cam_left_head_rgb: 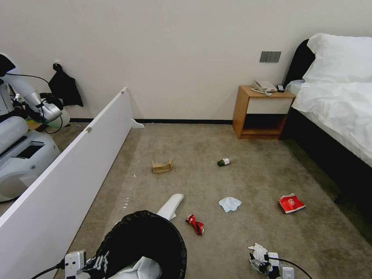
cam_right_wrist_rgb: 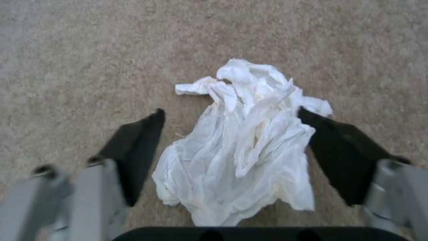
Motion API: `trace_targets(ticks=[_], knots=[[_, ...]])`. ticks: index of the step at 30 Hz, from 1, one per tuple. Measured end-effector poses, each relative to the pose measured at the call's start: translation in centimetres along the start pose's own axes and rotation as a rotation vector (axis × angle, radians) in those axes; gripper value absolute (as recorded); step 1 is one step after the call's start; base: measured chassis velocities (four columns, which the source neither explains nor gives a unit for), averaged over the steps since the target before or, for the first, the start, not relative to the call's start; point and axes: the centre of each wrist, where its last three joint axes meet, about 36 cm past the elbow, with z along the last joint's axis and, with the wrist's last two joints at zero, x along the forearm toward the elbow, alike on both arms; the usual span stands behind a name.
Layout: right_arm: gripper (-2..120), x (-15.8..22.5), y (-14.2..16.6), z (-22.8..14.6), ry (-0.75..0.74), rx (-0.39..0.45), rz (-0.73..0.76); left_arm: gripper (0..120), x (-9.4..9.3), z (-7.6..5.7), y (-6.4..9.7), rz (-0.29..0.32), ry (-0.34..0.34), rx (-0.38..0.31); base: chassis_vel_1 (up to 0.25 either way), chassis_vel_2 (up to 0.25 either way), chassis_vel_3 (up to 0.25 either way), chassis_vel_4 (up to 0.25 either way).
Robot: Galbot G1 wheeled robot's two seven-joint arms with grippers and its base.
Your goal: Pick up the trash bin, then pick up the garbage from the floor and place it into the trash bin.
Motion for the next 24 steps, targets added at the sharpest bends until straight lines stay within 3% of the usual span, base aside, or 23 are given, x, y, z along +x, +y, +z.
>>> trace_targets(ticks=[20,24], knots=[[1,1.4,-0.8,0.1,-0.013,0.010,0.014,5,0.0,0.0,-0.1,0.007,-0.003,-0.004,0.000,0.000,0.000,0.000],[0,1.8,-0.9,-0.3,-0.025,0.017,0.014,5,-0.1,0.0,-0.1,0.008,-0.003,-0.004,0.000,0.000,0.000,0.000]])
